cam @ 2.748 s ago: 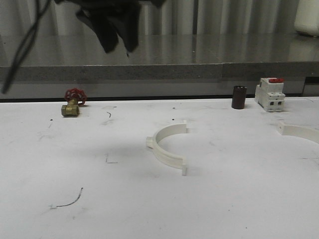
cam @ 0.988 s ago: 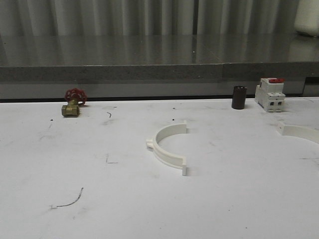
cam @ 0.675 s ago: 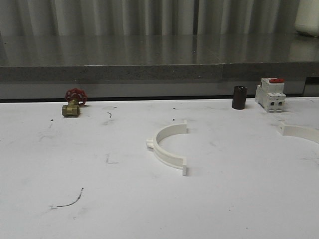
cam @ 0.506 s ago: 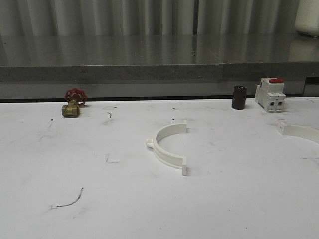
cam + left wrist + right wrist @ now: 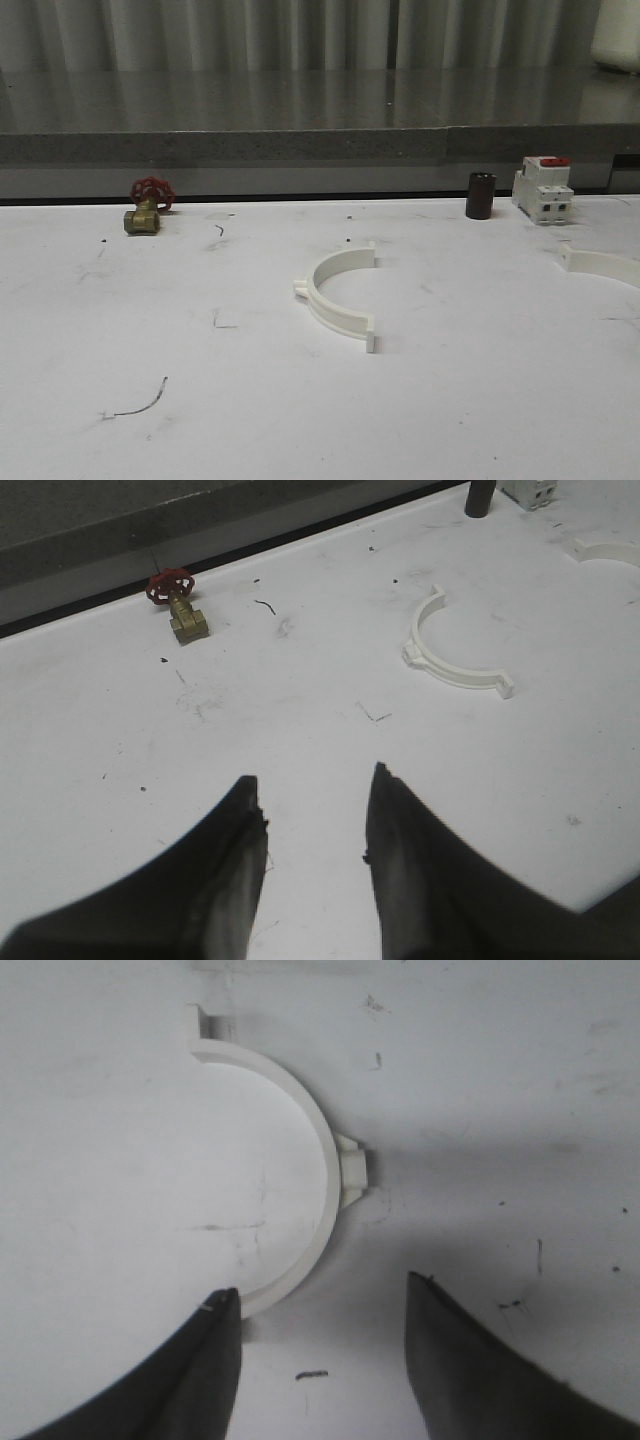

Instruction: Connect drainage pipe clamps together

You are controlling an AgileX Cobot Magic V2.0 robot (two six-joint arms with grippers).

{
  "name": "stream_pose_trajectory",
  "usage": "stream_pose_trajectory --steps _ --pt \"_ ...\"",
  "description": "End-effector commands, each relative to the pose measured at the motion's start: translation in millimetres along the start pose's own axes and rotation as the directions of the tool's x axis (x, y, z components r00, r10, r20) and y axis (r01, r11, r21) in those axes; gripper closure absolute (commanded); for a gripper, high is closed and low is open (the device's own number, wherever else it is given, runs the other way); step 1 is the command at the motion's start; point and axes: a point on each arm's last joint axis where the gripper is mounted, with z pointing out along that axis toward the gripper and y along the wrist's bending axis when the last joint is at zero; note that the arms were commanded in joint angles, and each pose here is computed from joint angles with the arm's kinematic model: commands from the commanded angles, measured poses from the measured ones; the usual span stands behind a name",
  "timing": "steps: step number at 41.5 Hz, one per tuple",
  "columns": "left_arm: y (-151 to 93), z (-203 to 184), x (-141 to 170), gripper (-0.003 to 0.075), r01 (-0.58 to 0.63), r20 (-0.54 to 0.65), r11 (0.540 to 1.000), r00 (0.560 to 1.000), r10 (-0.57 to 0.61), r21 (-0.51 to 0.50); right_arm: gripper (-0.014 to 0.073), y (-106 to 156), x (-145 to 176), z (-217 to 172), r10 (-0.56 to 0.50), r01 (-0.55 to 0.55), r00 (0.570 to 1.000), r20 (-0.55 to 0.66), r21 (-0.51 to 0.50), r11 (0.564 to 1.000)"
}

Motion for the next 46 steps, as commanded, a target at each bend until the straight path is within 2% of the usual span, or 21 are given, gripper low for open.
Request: stream_pose_trajectory --steps 1,12,21,37,46 --pt "-0.2 -3.9 -12.0 0.0482 0.006 0.084 1.000 0.996 -0.006 0.007 0.0188 -2.8 -21.7 1.7 0.011 -0.011 0.999 0.038 0.002 1.000" --pt "-0.2 -3.9 -12.0 0.0482 0.006 0.084 1.000 0.996 -0.006 0.007 0.0188 -4.8 -43.5 41.5 -0.037 0.038 0.998 -0.052 0.016 0.999" --pt "-0.2 -3.9 -12.0 0.0482 0.006 0.084 1.000 0.996 -0.006 0.007 0.0188 -9.9 -41.7 69.6 -0.055 0.059 0.993 -0.105 0.036 0.998" --pt "-0.2 -3.9 -12.0 0.0482 0.006 0.084 1.000 0.996 -0.006 0.007 0.0193 -10.3 -42.9 80.6 -0.055 0.059 0.994 -0.095 0.036 0.998" --pt "-0.2 -3.9 -12.0 0.0482 0.006 0.084 1.000 0.996 -0.006 0.007 0.0264 -9.9 -41.7 80.4 -0.050 0.053 0.993 -0.108 0.032 0.998"
